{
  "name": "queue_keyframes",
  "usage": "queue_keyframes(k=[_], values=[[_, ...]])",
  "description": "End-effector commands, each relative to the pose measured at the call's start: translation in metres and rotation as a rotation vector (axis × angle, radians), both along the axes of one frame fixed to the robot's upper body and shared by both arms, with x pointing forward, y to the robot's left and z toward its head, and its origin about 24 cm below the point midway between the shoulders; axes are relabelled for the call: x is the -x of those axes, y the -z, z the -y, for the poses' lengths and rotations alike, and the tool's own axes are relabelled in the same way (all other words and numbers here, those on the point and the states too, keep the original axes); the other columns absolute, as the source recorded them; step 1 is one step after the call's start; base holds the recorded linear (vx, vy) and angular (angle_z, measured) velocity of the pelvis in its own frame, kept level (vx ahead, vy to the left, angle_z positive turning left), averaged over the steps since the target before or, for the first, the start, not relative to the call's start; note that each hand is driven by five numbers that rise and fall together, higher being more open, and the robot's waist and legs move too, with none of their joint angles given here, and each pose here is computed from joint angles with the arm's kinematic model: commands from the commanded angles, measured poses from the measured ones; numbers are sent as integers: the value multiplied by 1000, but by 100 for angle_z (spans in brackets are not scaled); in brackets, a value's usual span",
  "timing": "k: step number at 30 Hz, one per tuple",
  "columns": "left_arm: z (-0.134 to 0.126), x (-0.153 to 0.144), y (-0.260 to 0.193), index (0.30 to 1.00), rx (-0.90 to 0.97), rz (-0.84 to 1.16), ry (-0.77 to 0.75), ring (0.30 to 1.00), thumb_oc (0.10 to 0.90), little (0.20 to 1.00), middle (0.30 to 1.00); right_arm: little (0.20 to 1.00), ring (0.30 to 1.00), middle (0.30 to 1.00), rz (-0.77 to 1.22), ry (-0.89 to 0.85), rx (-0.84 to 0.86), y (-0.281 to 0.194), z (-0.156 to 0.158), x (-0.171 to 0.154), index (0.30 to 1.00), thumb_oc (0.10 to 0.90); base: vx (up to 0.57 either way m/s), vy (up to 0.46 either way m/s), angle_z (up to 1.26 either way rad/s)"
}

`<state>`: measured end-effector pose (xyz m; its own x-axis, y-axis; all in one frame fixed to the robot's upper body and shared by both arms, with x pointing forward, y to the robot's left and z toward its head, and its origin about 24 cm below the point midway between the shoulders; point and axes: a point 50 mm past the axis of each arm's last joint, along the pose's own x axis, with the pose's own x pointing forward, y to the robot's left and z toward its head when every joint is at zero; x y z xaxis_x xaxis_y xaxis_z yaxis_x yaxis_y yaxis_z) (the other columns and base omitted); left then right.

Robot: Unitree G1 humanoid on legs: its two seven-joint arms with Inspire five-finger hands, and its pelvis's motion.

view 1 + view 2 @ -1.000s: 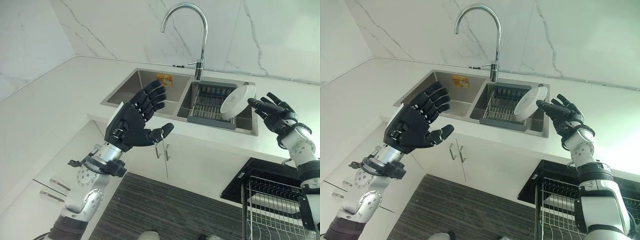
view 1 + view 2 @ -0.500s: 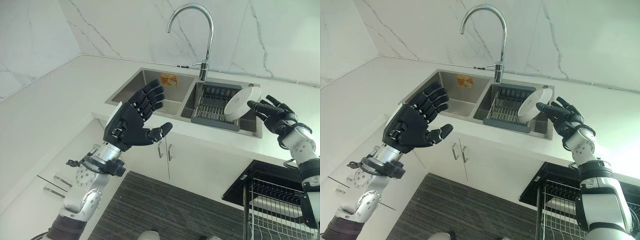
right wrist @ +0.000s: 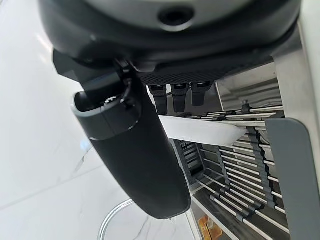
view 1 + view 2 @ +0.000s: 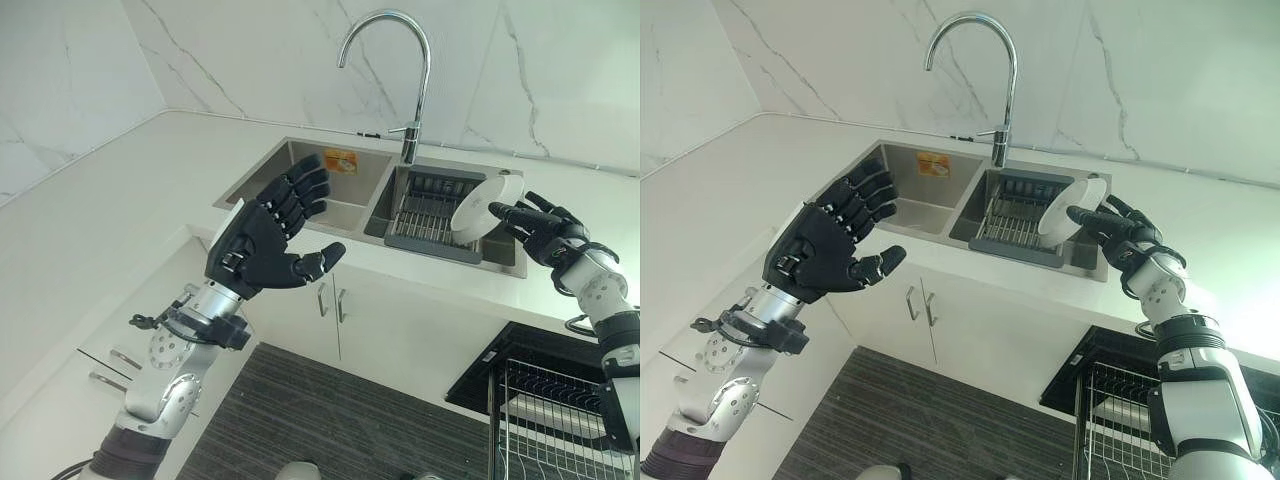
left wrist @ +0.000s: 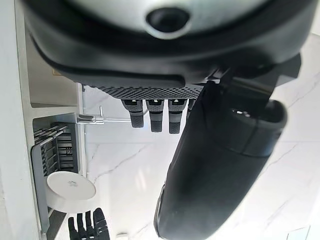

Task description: Place the dishes in the dishwasher.

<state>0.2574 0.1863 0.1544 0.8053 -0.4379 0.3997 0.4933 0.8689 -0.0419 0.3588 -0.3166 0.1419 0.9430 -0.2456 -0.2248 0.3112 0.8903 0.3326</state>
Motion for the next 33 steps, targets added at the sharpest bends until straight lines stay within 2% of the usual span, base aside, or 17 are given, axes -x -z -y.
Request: queue_keyframes(k=[1, 33], values=[[3, -2, -44, 900, 22, 207, 32, 900, 800, 900, 900, 900, 900, 900, 254, -34, -22, -73, -7, -18, 900, 800, 0, 0, 0], [-2, 0, -39, 900, -14, 183, 24, 900, 800, 900, 900, 900, 900, 900, 214, 6, -39, -66, 1, -18, 900, 800, 24, -17, 2]])
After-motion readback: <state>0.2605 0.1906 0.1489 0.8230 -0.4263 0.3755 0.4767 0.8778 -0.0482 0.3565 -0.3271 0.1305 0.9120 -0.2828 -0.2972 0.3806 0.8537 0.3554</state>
